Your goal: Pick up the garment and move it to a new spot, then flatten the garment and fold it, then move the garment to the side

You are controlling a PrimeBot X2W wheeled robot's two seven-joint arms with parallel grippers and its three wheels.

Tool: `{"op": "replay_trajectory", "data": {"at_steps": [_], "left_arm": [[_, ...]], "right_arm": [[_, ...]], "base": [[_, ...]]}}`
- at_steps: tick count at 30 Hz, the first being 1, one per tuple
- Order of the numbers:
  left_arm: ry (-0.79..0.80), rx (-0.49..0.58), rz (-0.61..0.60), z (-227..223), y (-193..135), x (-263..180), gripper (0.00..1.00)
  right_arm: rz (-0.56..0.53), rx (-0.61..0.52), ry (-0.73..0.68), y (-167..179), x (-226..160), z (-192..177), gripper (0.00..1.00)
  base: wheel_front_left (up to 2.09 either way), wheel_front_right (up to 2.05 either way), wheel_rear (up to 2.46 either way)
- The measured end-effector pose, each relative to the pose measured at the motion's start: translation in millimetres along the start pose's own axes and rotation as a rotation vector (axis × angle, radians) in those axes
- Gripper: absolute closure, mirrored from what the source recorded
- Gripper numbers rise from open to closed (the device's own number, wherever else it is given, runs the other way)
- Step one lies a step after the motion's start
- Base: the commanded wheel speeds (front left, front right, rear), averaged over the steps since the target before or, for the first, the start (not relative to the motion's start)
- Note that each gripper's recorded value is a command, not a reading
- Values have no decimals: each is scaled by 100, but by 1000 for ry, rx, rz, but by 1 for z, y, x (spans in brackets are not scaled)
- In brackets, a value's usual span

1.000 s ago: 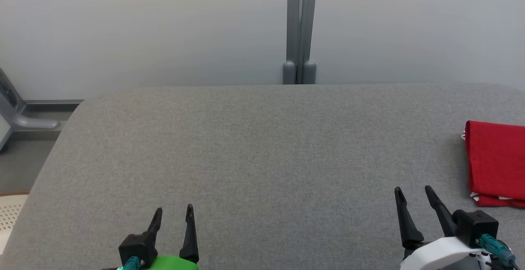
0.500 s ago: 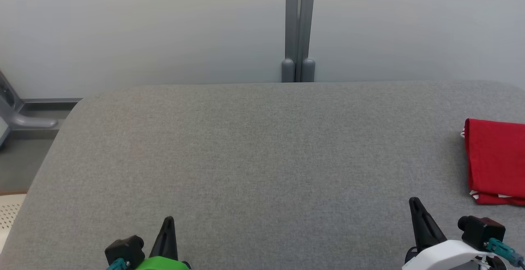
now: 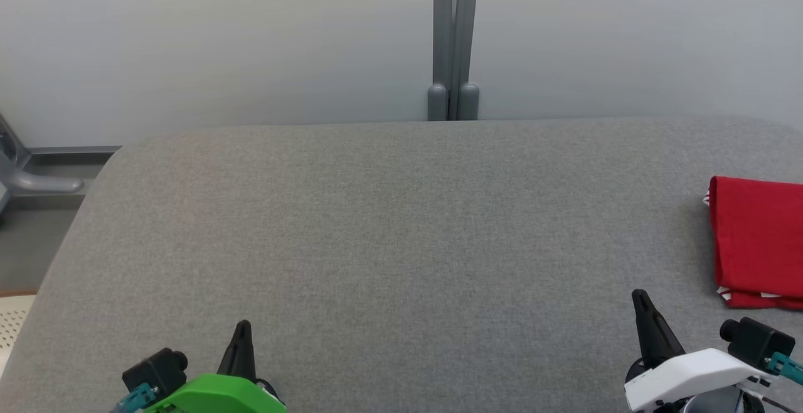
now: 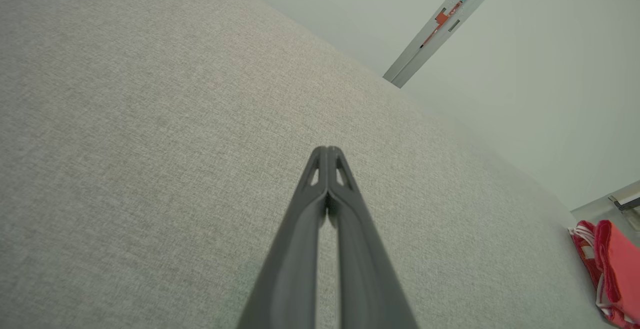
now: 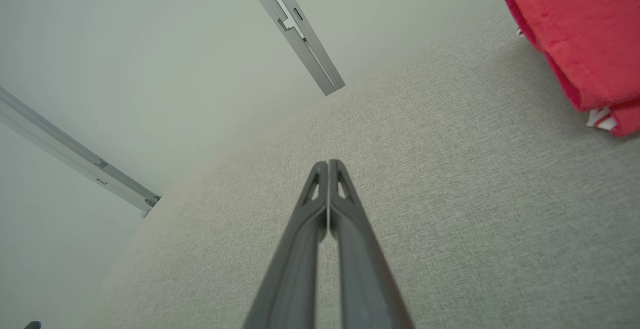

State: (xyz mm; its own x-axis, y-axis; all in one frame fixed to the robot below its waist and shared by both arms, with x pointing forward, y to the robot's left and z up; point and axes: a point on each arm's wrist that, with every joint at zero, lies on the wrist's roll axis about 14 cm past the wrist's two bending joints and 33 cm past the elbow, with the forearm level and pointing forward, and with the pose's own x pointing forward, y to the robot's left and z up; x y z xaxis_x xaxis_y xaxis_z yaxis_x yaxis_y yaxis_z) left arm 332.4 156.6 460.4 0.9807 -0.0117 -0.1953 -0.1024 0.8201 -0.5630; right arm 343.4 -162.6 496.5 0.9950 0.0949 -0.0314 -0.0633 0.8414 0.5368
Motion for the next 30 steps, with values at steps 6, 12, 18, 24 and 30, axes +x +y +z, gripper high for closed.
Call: {"op": "replay_trajectory", "data": {"at_steps": [6,12,18,24,30], "left_arm": [[7,-87,6,4,3,4,100],[6,-169,1,9,3,8,100],[9,-248,0,12,5,11,100],[5,-321,-9,17,4,15,100],[-1,-388,-20,22,4,19,100]], "right_arm": [[-10,91,-5,-3,4,3,100],[-21,174,-10,-6,6,4,100],[-27,252,-16,-8,9,7,100],[-28,325,-22,-9,13,9,100],[-30,397,-28,-11,16,12,100]], "base": [[0,0,0],[0,0,0],[0,0,0],[0,0,0],[0,0,0]]}}
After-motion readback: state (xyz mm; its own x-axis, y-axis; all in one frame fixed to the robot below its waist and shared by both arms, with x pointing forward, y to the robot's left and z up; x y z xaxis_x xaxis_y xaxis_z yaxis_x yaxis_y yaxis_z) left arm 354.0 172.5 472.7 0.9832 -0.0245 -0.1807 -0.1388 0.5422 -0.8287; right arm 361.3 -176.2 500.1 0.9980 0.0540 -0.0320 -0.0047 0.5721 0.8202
